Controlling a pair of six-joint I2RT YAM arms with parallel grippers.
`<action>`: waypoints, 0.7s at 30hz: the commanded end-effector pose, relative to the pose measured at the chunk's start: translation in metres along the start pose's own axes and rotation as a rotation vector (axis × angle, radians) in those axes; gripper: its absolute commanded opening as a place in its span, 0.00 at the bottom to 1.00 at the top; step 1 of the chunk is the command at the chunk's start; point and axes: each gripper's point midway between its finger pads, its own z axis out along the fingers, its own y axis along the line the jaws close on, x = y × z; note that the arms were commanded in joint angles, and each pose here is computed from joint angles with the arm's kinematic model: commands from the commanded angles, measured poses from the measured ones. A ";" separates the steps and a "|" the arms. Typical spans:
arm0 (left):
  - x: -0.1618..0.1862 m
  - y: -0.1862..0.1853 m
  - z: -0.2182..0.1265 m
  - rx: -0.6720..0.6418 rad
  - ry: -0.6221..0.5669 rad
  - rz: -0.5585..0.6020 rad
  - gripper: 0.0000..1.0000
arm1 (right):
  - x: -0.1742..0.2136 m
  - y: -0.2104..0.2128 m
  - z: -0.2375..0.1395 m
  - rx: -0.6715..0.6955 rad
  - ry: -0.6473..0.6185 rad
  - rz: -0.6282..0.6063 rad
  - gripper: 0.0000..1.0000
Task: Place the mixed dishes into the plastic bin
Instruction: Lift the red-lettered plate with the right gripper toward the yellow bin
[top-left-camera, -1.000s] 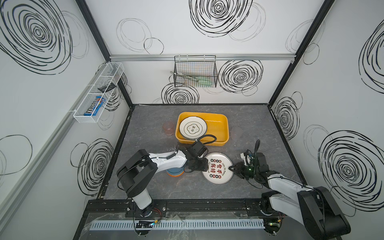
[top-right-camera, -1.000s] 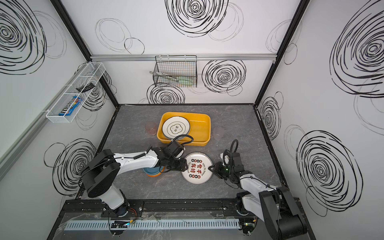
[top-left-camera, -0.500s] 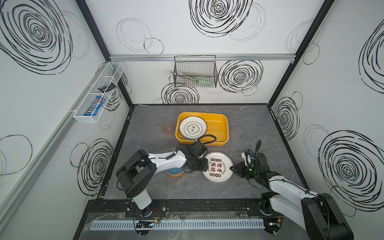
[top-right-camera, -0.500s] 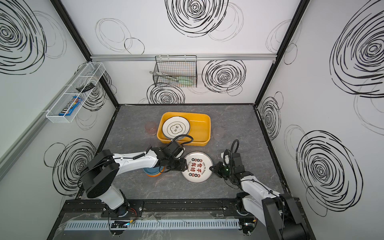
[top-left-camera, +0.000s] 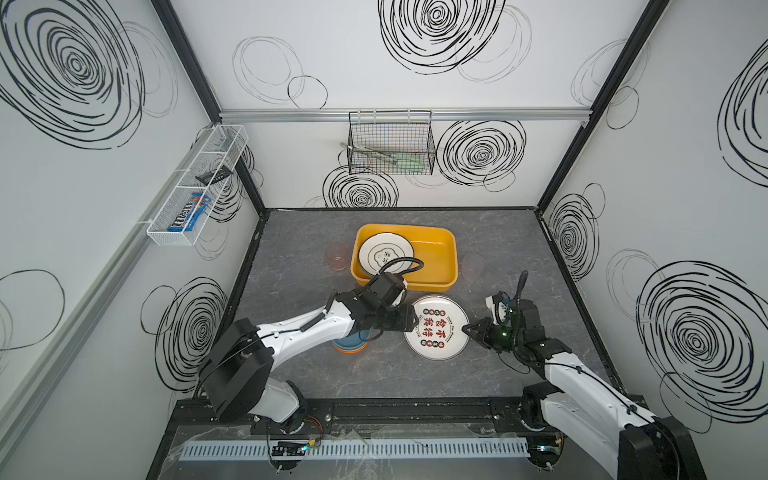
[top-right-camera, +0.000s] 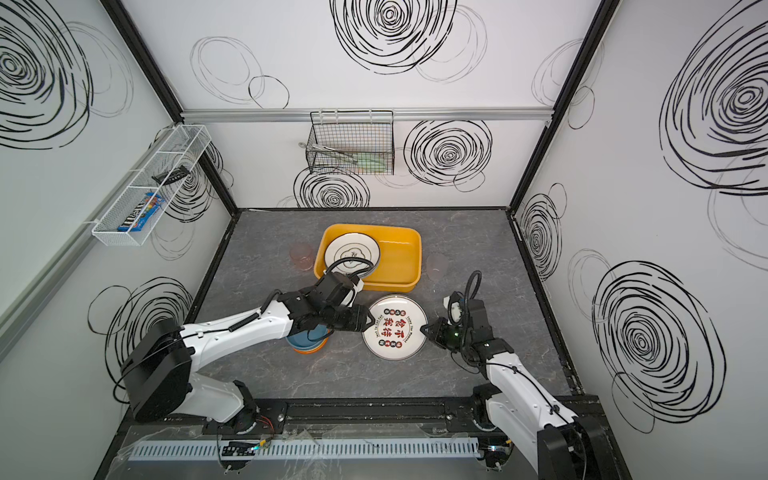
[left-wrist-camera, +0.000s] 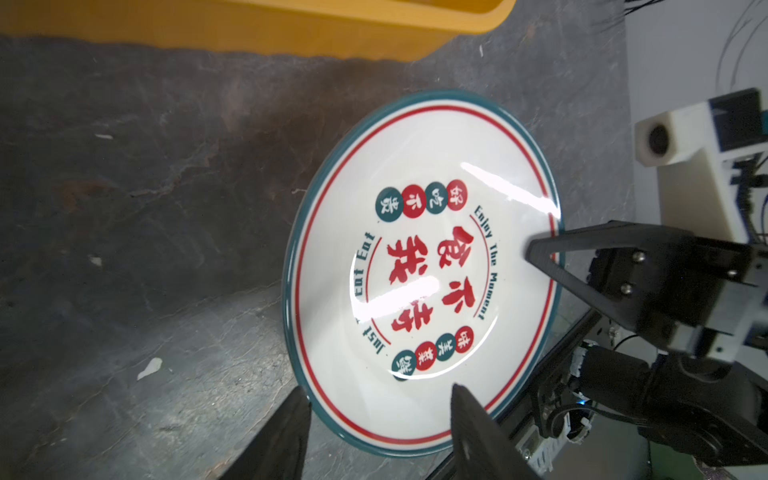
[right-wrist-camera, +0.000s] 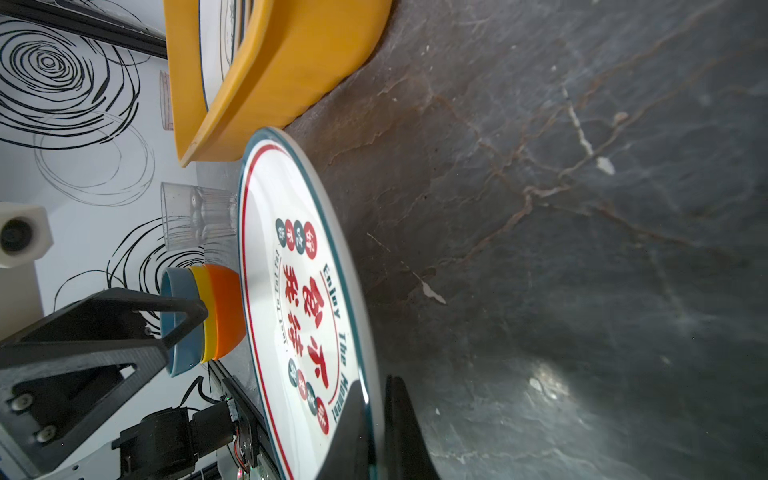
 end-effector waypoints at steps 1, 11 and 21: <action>-0.014 0.001 -0.020 0.015 -0.056 -0.023 0.59 | -0.013 0.029 -0.011 -0.059 -0.022 -0.060 0.00; -0.043 0.021 -0.078 0.034 -0.189 -0.078 0.63 | -0.043 0.076 -0.029 -0.137 -0.085 -0.123 0.00; -0.056 0.055 -0.113 0.020 -0.267 -0.151 0.64 | -0.087 0.110 -0.018 -0.154 -0.095 -0.141 0.00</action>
